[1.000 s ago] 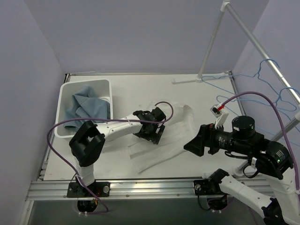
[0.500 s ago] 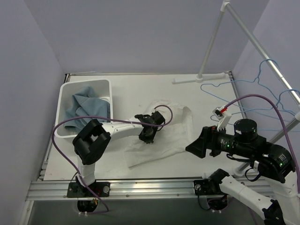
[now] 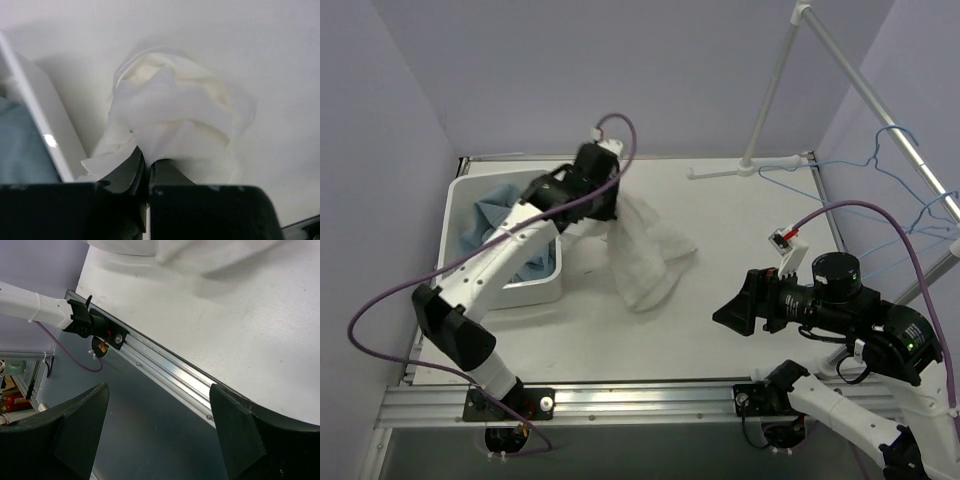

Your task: Remove the skirt from the hanger

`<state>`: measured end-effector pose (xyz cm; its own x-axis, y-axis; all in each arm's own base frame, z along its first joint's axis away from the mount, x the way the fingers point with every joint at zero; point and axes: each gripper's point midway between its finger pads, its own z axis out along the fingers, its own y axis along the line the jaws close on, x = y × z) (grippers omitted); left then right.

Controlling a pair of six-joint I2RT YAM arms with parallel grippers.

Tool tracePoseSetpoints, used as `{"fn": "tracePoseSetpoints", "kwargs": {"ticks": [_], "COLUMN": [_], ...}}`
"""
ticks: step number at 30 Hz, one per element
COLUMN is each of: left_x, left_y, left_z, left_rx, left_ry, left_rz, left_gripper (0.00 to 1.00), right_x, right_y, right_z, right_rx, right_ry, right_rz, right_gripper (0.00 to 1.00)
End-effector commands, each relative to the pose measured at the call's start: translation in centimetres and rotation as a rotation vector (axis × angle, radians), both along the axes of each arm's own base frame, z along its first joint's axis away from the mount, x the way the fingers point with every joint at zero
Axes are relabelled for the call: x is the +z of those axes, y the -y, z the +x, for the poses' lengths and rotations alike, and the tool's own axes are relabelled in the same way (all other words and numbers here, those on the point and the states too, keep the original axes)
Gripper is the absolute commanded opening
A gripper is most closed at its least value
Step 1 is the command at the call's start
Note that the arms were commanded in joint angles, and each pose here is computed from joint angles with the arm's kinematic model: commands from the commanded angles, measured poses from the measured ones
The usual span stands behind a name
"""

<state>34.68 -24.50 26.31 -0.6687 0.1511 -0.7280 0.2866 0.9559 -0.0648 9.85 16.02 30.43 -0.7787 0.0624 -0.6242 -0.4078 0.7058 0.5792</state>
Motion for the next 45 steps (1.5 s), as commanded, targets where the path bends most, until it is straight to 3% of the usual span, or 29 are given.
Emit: {"fn": "tracePoseSetpoints", "kwargs": {"ticks": [1, 5, 9, 13, 18, 27, 34, 38, 45], "left_x": [10.5, 17.7, 21.1, 22.6, 22.8, 27.0, 27.4, 26.6, 19.9], "left_y": [-4.8, -10.1, -14.5, -18.3, -20.7, -25.2, -24.6, -24.6, -21.6], "left_z": [-0.3, -0.8, -2.0, -3.4, -4.0, -5.7, -4.8, -3.8, -0.7], "left_rx": [0.032, 0.131, 0.206, 0.293, 0.370, 0.540, 0.515, 0.475, 0.329], "left_ry": [0.197, 0.346, 0.426, 0.483, 0.506, 0.627, 0.648, 0.646, 0.491], "left_rz": [-0.057, -0.094, -0.085, -0.024, 0.062, 0.183, 0.173, 0.262, 0.247], "left_gripper": [0.02, 0.02, 0.02, 0.02, 0.02, 0.02, 0.02, 0.02, 0.02], "right_x": [0.3, 0.1, -0.1, -0.5, -0.7, -1.3, -1.4, -1.5, -1.6], "right_y": [-0.8, -1.1, -1.5, -1.7, -1.8, -1.7, -1.8, -1.9, -1.8], "right_z": [1.2, 1.4, 1.7, 1.9, 1.8, 1.4, 1.5, 1.6, 1.5], "right_rx": [-0.004, 0.010, 0.026, 0.039, 0.054, 0.070, 0.086, 0.087, 0.079], "right_ry": [0.016, 0.017, 0.010, 0.006, -0.001, -0.010, -0.006, -0.004, -0.007], "right_rz": [0.016, 0.011, 0.004, -0.008, -0.012, -0.028, -0.035, -0.033, -0.025], "right_gripper": [0.77, 0.77, 0.77, 0.77, 0.77, 0.77, 0.77, 0.77, 0.77]}}
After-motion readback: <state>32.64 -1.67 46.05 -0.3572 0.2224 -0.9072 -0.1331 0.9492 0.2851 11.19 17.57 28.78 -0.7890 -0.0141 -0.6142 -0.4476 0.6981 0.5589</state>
